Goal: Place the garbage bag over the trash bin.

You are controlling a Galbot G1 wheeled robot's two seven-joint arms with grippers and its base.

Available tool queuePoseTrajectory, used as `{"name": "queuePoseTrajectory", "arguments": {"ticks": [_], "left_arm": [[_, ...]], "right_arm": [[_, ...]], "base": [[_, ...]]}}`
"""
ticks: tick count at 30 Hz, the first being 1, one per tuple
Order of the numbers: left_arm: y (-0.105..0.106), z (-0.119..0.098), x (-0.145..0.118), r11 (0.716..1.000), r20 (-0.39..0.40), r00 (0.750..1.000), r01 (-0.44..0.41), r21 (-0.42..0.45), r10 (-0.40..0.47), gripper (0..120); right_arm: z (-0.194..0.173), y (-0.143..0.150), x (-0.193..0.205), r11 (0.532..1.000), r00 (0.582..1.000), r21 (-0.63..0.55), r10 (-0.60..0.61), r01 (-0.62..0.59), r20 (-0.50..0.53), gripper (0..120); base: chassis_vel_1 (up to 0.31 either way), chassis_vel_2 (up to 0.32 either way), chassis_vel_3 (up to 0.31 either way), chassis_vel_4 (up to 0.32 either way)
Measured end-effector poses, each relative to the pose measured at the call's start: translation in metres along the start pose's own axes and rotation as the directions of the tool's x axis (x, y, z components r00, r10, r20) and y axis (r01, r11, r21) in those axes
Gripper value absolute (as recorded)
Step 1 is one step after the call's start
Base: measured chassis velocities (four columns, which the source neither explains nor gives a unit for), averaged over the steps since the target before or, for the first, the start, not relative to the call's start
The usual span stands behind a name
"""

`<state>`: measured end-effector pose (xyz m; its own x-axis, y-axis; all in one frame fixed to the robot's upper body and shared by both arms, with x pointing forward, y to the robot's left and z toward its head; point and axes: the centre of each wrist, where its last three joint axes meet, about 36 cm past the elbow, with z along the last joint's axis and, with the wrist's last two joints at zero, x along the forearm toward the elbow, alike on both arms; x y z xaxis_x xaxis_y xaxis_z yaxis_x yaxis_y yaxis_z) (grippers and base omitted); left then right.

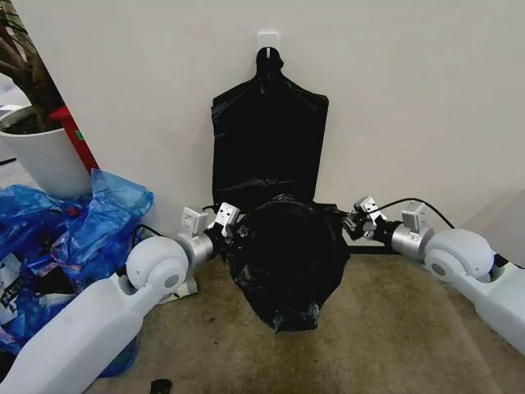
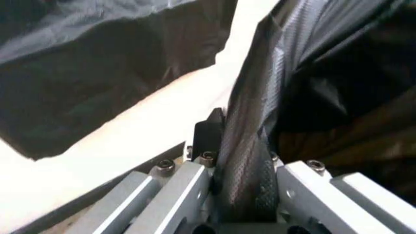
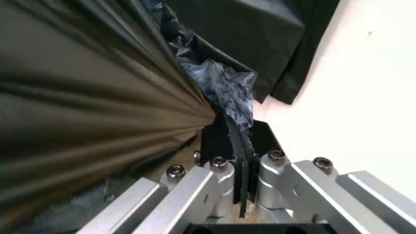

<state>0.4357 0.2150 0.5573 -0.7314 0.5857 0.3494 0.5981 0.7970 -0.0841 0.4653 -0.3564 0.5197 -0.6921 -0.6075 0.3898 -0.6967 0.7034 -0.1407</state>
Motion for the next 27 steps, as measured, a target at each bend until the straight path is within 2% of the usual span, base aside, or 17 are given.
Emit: {"name": "queuePoseTrajectory", "arguments": {"ticks": [8,14,17,20,22,23,27], "left_arm": [[0.005,-0.004,0.003,0.996,0.020,1.000,-0.023,0.086,0.022,1],[0.009,-0.008,0.002,0.980,0.044,0.997,-0.073,0.184,0.066,1],[0.011,-0.008,0.000,0.976,0.053,0.996,-0.079,0.201,0.069,1],[0.013,-0.009,-0.001,0.974,0.073,0.996,-0.075,0.215,0.061,1],[0.015,-0.009,-0.003,0.972,0.071,0.996,-0.068,0.223,0.053,1],[0.015,-0.009,-0.003,0.972,0.071,0.996,-0.068,0.223,0.053,1],[0.017,-0.003,-0.005,0.968,0.053,0.998,-0.037,0.250,0.024,1]], "right_arm": [[0.024,-0.019,-0.002,0.997,0.999,0.055,-0.051,0.051,0.003,0],[0.048,-0.029,-0.007,0.991,0.992,0.095,-0.101,0.093,0.082,0],[0.053,-0.029,-0.008,0.991,0.990,0.105,-0.098,0.087,0.100,0],[0.057,-0.029,-0.004,0.992,0.994,0.110,-0.065,0.055,0.093,8],[0.051,-0.024,0.000,0.993,0.993,0.106,-0.056,0.044,0.108,19],[0.051,-0.024,0.000,0.993,0.993,0.106,-0.056,0.044,0.108,19],[0.038,-0.017,0.001,0.995,0.986,0.097,-0.012,-0.005,0.167,38]], "base": [[0.000,0.000,0.000,0.000],[0.000,0.000,0.000,0.000],[0.000,0.000,0.000,0.000],[0.000,0.000,0.000,0.000],[0.000,0.000,0.000,0.000],[0.000,0.000,0.000,0.000],[0.000,0.000,0.000,0.000]]}}
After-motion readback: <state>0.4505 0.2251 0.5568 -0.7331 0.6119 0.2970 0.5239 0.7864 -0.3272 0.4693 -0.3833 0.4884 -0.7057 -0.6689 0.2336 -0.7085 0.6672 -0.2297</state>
